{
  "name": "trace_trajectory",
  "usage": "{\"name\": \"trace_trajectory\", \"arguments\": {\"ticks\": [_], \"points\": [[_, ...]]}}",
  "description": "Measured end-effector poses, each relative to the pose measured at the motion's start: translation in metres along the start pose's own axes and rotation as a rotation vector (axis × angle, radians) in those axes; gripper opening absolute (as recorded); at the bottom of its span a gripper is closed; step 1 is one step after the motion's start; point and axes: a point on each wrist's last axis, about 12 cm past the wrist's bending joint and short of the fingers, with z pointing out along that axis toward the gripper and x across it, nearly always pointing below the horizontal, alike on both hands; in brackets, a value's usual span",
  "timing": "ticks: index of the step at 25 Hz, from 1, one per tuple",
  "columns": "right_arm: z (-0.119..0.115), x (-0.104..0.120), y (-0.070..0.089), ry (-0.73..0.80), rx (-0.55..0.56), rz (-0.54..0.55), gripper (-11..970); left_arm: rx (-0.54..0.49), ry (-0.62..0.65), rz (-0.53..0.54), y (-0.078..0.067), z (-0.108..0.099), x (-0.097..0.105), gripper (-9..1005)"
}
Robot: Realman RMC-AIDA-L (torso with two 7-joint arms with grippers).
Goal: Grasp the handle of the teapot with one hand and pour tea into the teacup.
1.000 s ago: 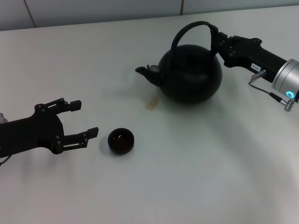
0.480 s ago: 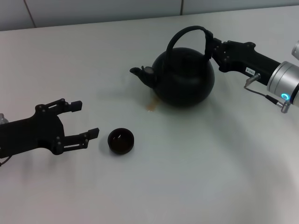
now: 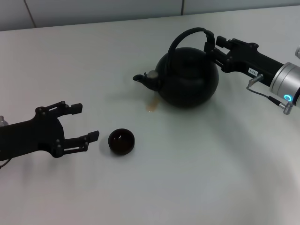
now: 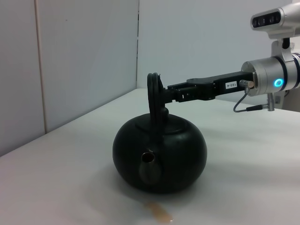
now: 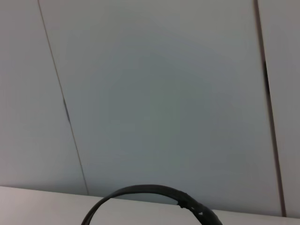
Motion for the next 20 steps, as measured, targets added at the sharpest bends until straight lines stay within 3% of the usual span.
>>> {"name": "trace_trajectory", "arguments": {"ticks": [6, 9, 14, 20], "points": [[0.001, -0.001, 0.001, -0.003, -0.003, 0.000, 341, 0.001, 0.000, 0.000, 0.000, -0.001, 0.000, 846], [0.001, -0.001, 0.002, -0.003, -0.008, -0.001, 565, 0.002, 0.000, 0.000, -0.001, -0.001, 0.000, 846], [0.001, 0.000, 0.001, -0.007, -0.004, 0.003, 625, 0.004, -0.001, 0.000, -0.001, -0.001, 0.000, 846], [-0.009, -0.002, 0.002, -0.044, -0.019, 0.003, 625, 0.036, -0.066, 0.031, -0.005, -0.007, -0.005, 846]]}}
